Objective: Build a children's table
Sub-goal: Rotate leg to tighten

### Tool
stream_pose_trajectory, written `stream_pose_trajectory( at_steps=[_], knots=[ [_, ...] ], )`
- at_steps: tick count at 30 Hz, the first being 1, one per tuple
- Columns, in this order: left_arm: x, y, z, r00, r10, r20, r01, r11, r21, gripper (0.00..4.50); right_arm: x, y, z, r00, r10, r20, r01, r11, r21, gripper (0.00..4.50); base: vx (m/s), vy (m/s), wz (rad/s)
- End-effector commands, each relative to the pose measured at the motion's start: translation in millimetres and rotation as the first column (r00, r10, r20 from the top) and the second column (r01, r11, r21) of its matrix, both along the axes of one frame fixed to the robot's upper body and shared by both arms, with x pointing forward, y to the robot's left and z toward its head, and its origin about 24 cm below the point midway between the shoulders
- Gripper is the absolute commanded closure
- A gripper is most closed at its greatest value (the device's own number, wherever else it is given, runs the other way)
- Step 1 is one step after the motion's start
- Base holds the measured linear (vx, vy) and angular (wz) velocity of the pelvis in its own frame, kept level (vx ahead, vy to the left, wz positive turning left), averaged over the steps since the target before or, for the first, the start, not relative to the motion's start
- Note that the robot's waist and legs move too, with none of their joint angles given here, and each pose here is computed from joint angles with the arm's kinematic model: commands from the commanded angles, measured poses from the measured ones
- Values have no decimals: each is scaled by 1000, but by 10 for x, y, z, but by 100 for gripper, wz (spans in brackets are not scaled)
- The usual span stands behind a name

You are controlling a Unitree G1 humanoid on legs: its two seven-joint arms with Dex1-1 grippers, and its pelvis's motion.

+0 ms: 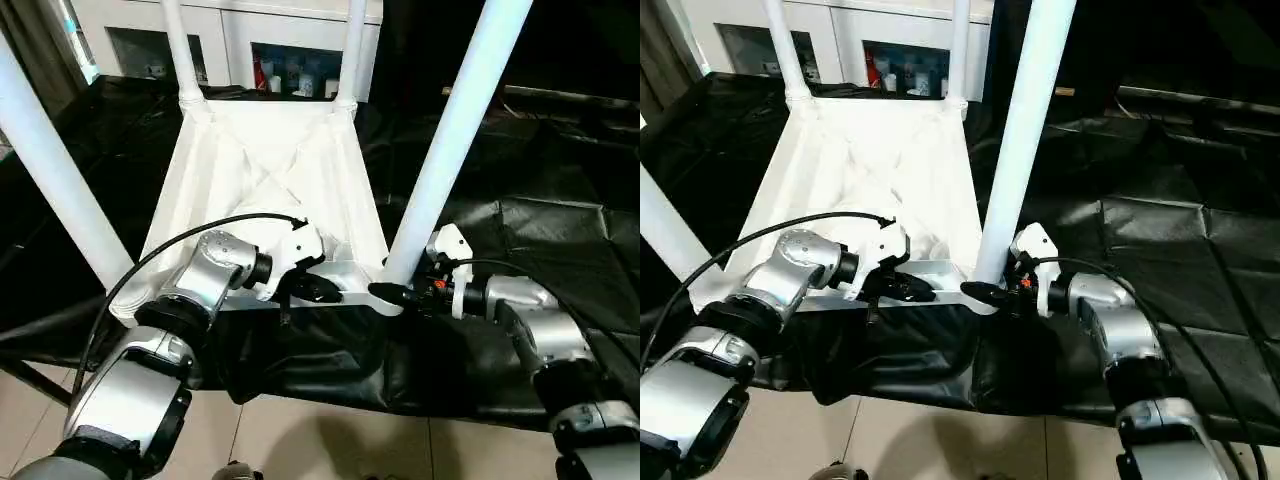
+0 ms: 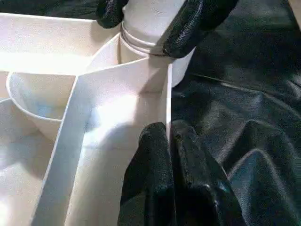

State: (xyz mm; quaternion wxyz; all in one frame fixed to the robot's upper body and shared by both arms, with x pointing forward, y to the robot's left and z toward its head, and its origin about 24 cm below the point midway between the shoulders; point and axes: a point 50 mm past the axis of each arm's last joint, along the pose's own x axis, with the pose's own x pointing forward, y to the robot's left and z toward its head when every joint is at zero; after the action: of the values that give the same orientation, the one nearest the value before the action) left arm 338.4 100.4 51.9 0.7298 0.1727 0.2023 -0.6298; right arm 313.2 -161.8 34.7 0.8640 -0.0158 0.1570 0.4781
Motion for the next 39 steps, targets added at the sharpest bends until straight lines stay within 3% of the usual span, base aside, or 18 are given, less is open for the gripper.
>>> stream_pose_trajectory(
  at_steps=[1,5,6,10,14,15,17,20,28,33,39],
  knots=[
    [45,-113,-73,993,113,22,-114,993,19,450,17,87,-152,991,-126,-39,124,992,-30,189,0,0,0],
    [112,-277,-95,966,251,66,-253,967,21,450,100,169,-304,919,-386,-81,382,922,-62,189,-27,0,-1],
    [86,-485,-122,959,274,73,-275,961,11,450,170,273,-351,832,-542,-116,538,840,-69,189,-53,1,-1],
    [34,-658,-150,963,259,72,-260,965,10,450,209,400,-358,791,-598,-130,593,801,-81,189,0,0,0],
    [-59,-859,-184,976,202,78,-204,979,13,450,246,611,-291,830,-555,-50,550,831,-89,189,0,0,0],
    [-74,-885,-187,979,191,74,-192,981,10,450,255,647,-264,839,-542,-37,539,839,-73,155,0,0,0],
    [-40,-824,-177,975,204,85,-206,978,13,450,273,666,-197,863,-505,-23,505,863,-19,134,0,0,0],
    [-8,-720,-170,975,202,91,-205,979,24,450,267,638,-162,896,-444,18,444,896,-22,101,0,0,0],
    [0,-346,-150,996,84,39,-86,995,59,450,166,321,-14,984,-167,60,166,986,13,101,0,0,0],
    [-76,-53,-151,996,-56,-72,63,992,111,450,61,86,88,998,10,68,-10,1000,-11,101,0,0,0],
    [-119,53,-151,988,-103,-117,116,987,113,450,23,15,134,997,60,53,-61,998,18,101,0,0,0]
  ],
)
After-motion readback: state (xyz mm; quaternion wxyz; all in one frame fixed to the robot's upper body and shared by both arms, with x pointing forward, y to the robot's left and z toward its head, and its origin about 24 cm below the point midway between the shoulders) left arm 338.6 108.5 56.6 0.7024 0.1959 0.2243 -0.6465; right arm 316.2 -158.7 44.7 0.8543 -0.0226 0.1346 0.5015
